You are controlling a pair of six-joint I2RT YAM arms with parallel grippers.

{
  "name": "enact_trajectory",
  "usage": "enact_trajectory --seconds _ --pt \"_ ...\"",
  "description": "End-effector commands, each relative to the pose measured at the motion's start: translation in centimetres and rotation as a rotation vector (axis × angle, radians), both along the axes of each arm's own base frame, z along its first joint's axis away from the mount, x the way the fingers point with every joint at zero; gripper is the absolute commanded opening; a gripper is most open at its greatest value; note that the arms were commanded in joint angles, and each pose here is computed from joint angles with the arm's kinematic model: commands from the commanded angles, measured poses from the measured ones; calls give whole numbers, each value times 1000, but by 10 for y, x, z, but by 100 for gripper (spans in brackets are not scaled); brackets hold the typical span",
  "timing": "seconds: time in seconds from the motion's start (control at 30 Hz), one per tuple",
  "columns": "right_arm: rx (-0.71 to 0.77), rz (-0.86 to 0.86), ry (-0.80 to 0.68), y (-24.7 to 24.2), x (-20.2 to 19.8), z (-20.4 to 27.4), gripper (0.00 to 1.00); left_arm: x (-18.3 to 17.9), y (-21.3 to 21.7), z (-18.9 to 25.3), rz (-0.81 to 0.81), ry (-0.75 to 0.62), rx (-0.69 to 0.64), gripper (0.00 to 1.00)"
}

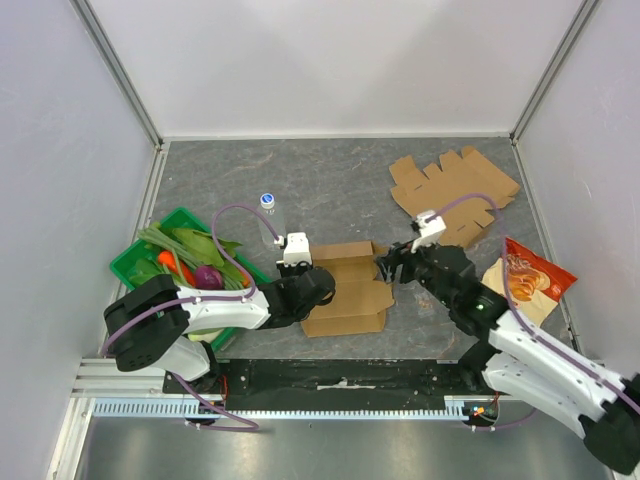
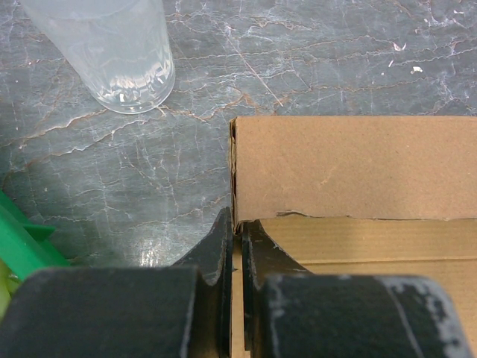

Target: Fold the paper box

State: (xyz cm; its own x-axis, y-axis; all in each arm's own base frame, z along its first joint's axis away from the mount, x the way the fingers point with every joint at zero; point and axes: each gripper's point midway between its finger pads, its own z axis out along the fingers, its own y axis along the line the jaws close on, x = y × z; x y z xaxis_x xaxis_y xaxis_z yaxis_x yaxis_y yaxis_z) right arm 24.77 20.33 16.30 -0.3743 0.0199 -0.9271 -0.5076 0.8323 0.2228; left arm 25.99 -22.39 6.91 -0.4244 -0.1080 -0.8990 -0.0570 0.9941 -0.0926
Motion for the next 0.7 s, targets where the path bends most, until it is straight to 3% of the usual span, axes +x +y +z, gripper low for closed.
enact_trajectory --seconds 0.0,0.1,0.2,0.33,0.47,0.67 --pt "-17 -340 11 -64 7 28 74 -2 0 -5 0 10 5 2" --pt "-134 -547 92 -107 16 17 73 -2 1 -6 6 9 5 2" --pt "-230 -548 206 -117 27 -10 68 -3 0 -9 2 19 4 2" --pt "-364 -414 360 -103 30 -52 64 -3 -1 -12 1 26 4 2" --pt "-376 -244 325 -72 22 -54 59 -3 0 -10 4 20 6 2" --pt "-346 -7 281 -21 14 -67 58 -2 -1 -9 3 17 8 2"
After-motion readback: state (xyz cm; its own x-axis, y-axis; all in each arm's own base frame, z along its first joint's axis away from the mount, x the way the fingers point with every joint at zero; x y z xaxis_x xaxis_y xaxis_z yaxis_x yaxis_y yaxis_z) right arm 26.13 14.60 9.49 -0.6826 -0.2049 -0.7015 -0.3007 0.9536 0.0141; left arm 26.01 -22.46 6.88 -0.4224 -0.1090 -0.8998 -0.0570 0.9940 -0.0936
